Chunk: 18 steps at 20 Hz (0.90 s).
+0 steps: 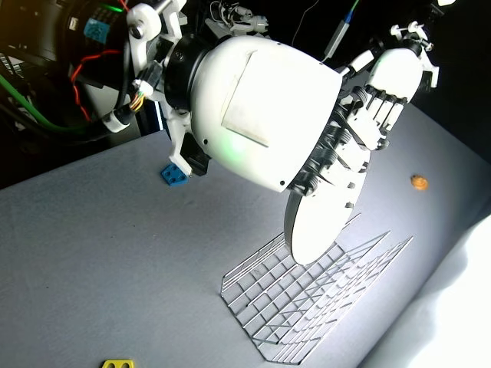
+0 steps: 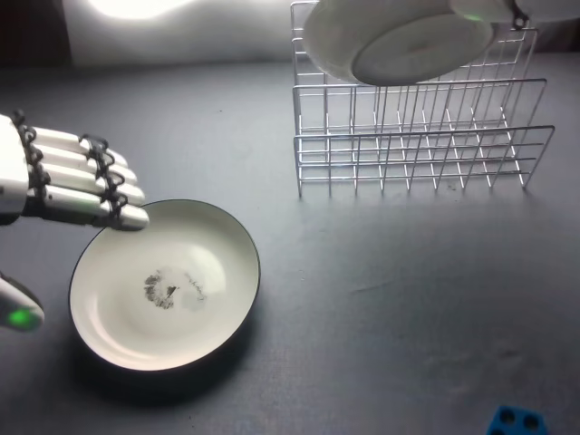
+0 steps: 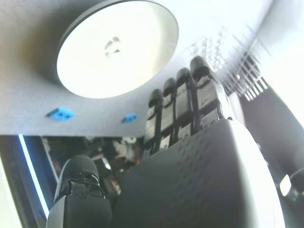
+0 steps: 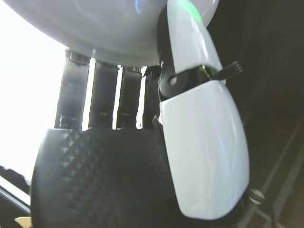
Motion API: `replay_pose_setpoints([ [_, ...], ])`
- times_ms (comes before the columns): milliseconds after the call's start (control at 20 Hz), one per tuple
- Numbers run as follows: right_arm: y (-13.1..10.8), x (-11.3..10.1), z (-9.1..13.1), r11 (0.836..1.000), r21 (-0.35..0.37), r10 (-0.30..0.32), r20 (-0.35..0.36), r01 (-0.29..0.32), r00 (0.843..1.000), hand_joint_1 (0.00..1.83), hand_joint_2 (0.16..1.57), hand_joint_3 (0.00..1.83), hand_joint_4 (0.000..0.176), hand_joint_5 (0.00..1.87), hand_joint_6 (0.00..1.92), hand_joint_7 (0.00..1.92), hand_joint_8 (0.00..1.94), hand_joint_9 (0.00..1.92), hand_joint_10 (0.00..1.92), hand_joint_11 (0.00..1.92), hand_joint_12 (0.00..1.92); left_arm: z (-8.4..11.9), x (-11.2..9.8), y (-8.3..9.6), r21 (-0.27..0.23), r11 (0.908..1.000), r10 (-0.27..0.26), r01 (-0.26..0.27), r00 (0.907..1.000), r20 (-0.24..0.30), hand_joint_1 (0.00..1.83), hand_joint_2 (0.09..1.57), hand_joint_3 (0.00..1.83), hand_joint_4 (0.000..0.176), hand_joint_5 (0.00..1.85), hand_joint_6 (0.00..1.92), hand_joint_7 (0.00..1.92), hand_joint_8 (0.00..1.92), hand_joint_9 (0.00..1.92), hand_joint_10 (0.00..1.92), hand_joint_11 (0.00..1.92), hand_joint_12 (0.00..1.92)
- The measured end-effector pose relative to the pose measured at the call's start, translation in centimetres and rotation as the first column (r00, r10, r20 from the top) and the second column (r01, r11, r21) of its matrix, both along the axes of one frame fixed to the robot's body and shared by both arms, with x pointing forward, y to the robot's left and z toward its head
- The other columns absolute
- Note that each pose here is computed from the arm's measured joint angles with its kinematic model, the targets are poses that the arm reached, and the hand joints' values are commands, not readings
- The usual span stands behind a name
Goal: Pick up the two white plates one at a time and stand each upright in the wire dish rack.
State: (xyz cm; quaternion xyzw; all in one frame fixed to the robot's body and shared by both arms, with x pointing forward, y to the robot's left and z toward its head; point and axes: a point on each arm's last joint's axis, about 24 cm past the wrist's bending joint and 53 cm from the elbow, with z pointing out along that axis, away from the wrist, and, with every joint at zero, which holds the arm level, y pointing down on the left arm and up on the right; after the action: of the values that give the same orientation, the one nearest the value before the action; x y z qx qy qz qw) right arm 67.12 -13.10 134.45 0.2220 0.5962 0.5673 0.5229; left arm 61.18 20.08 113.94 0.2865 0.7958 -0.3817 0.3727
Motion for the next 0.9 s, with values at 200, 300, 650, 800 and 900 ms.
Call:
replay_pose_setpoints([
  [200,-1.2,0.7,-0.2,1.000,0.004,-0.021,-0.011,0.021,1.000,1.36,1.15,0.00,0.000,0.80,1.22,0.92,1.03,0.90,1.23,0.70,1.32,-2.0,-0.4,0.2,0.053,0.9986,-0.005,0.006,0.9997,-0.024,0.00,1.11,0.00,0.000,0.13,0.00,0.11,0.00,0.08,0.00,0.00,0.27],
  [300,-1.4,1.0,-0.7,1.000,0.006,-0.009,-0.038,0.009,0.999,1.37,1.15,0.00,0.000,0.81,1.21,0.92,1.02,0.91,1.22,0.71,1.32,-2.8,-0.5,0.5,0.074,0.9972,0.005,-0.002,0.9995,-0.032,0.00,1.11,0.00,0.000,0.13,0.00,0.11,0.00,0.08,0.00,0.00,0.25],
  [650,-2.3,2.5,-2.6,0.999,-0.011,0.028,-0.132,-0.030,0.991,1.36,1.16,0.00,0.000,0.78,1.24,0.90,1.06,0.90,1.24,0.68,1.30,-4.8,-1.2,0.2,0.116,0.9932,-0.003,0.010,0.9982,-0.060,0.00,1.11,0.00,0.000,0.14,0.00,0.12,0.00,0.10,0.00,0.00,0.30],
  [800,-2.1,3.0,-2.5,0.999,-0.003,0.046,-0.148,-0.047,0.988,1.36,1.16,0.00,0.000,0.77,1.26,0.90,1.05,0.89,1.25,0.69,1.32,-4.9,-0.9,0.4,0.122,0.9926,0.003,0.004,0.9984,-0.056,0.00,1.11,0.00,0.000,0.13,0.00,0.12,0.00,0.10,0.00,0.00,0.27],
  [900,-1.5,3.4,-2.9,0.998,-0.007,0.060,-0.161,-0.062,0.985,1.36,1.15,0.00,0.000,0.79,1.23,0.91,1.04,0.91,1.23,0.70,1.32,-4.9,-0.4,0.7,0.128,0.9917,0.019,-0.012,0.9986,-0.049,0.00,1.11,0.00,0.000,0.13,0.00,0.11,0.00,0.08,0.00,0.00,0.25],
])
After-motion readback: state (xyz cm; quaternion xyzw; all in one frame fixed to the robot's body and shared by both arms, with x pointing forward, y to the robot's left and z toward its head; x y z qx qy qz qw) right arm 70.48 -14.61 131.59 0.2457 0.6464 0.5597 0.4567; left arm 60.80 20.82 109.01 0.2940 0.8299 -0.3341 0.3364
